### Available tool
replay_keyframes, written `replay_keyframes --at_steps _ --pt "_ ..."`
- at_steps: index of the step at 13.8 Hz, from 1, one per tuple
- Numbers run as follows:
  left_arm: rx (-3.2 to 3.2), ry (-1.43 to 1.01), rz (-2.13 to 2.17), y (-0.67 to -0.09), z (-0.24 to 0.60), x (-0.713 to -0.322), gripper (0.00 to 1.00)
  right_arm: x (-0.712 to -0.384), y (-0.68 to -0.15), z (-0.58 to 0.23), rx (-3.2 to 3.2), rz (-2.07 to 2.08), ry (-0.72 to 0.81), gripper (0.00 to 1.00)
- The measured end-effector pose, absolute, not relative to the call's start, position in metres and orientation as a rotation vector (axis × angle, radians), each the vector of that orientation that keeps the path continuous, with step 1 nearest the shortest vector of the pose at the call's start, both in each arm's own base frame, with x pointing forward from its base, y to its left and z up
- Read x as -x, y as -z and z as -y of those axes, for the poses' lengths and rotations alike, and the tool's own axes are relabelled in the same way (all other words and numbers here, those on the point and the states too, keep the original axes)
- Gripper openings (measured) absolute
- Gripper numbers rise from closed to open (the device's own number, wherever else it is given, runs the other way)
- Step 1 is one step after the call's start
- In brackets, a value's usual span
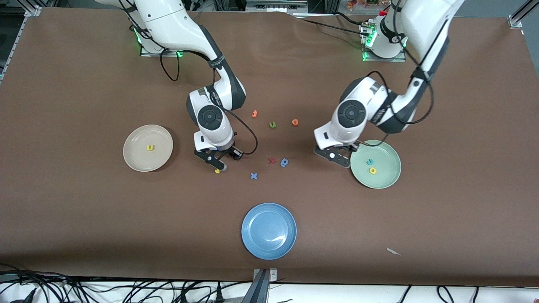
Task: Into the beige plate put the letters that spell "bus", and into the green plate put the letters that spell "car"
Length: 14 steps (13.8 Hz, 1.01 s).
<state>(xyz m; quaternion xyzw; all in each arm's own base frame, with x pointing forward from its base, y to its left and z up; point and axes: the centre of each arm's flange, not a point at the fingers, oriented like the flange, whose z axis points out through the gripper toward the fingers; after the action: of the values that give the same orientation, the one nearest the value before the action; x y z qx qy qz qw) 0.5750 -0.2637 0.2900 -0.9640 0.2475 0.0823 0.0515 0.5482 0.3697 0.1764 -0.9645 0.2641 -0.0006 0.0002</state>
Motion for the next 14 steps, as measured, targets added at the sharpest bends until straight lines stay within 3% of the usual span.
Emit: replay_keyframes --at_steps 5,10,14 --pt "2.901 -0.277 -0.993 -0.308 0.143 -0.626 0.17 -0.547 -0.177 -0.372 3.028 -0.823 0.0 0.43" --pt "2.921 -0.335 -1.046 -0.274 0.106 -0.634 0.59 -0.547 -0.178 -0.373 3.028 -0.821 0.0 0.36" --pt "2.967 -0.29 -1.06 -0.299 0.128 -0.634 0.99 -0.547 -0.178 -0.373 3.027 -0.819 0.0 0.31"
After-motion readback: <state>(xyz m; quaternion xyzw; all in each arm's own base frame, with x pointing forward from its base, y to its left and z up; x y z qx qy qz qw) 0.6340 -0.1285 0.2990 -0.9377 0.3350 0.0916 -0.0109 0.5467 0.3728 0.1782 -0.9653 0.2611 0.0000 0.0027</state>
